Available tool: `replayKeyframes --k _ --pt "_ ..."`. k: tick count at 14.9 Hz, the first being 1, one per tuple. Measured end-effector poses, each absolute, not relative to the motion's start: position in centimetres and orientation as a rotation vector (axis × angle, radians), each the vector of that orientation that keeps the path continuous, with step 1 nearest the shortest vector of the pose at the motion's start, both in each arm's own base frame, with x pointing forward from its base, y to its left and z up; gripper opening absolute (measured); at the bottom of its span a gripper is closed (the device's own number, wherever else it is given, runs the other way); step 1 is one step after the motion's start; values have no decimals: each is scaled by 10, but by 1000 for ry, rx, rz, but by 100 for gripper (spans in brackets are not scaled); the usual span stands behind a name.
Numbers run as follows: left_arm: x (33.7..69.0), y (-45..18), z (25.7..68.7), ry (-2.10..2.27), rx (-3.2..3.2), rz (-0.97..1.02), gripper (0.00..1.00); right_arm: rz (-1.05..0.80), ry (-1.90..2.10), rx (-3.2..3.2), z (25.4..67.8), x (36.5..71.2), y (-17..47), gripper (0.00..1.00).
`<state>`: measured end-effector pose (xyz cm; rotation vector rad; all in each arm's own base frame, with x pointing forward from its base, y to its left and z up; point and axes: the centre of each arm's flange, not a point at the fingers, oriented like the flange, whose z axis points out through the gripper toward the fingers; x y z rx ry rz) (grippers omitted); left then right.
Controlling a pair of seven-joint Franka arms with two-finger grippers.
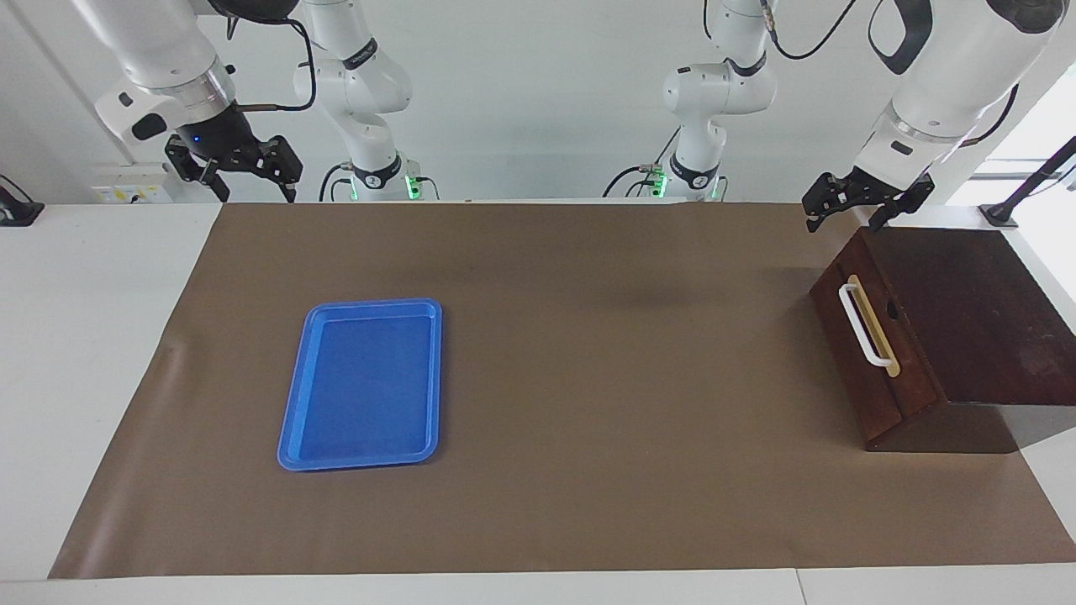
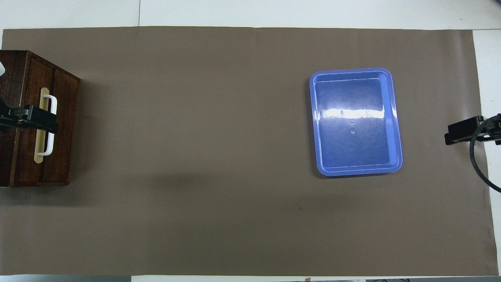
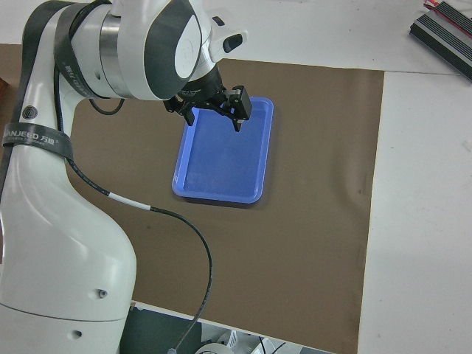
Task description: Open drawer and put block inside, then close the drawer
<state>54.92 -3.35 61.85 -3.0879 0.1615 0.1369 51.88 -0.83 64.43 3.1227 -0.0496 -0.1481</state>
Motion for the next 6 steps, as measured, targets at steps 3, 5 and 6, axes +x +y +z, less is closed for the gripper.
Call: replayKeyframes --k 3,5,6 --pt "550 -34 620 158 -3118 127 100 -148 -50 3123 644 519 -8 100" --pt "551 -33 621 152 -3126 113 100 -148 -50 3123 644 519 -8 100" --pt "551 -32 622 150 -3127 106 100 -148 -50 3123 644 519 -8 100"
